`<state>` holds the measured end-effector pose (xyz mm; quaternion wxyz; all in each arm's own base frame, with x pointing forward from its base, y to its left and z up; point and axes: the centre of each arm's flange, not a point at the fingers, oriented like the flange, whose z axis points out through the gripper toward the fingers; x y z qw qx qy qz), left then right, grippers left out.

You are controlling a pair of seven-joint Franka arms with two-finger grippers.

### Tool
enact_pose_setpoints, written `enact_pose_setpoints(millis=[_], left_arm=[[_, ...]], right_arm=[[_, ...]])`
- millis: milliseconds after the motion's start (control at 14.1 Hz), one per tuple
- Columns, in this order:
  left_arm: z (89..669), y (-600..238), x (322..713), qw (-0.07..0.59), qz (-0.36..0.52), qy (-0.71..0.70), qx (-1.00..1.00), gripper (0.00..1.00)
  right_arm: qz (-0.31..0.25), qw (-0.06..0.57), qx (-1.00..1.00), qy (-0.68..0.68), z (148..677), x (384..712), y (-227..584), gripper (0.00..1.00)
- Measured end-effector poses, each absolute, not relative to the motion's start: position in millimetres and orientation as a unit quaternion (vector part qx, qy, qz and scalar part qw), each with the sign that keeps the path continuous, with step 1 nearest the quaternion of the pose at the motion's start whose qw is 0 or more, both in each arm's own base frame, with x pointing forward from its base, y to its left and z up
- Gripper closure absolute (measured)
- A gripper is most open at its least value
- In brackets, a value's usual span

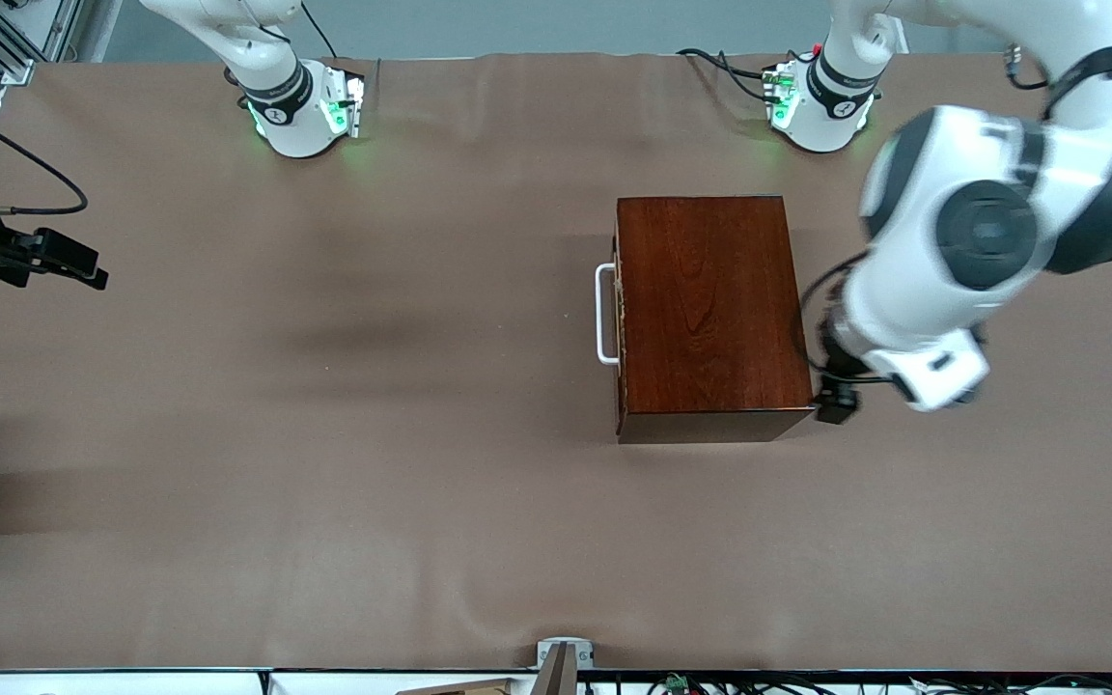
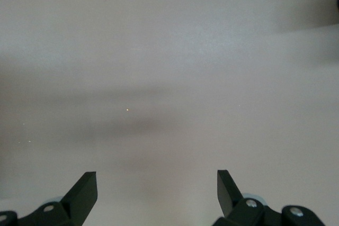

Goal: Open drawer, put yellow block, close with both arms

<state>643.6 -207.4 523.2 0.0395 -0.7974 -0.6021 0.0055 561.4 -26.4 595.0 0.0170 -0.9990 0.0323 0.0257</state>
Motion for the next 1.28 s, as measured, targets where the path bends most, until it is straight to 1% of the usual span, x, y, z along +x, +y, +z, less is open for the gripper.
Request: enact_pose_setpoints(millis=[355,710,994,1278], left_arm=[[547,-123,633,0.031,0.025,-0.530,-0.847,0.00],[568,-58,597,0.019,0.037,-0.415,-0.909,0.00],[588,-42,572,0.006,0.032,-0.291,-0.956,0.00],[593,-43,561,0.002,0.031,-0.189,-0.982,0.00]], right_arm=[[0.025,0.017,-0.999,0.032,595,561,-26,0.00],[0.025,0.017,-0.999,0.032,596,561,-26,0.00],[0.025,0.017,-0.999,0.032,596,562,-26,0.00],[0.025,0.017,-0.999,0.032,596,562,-26,0.00]])
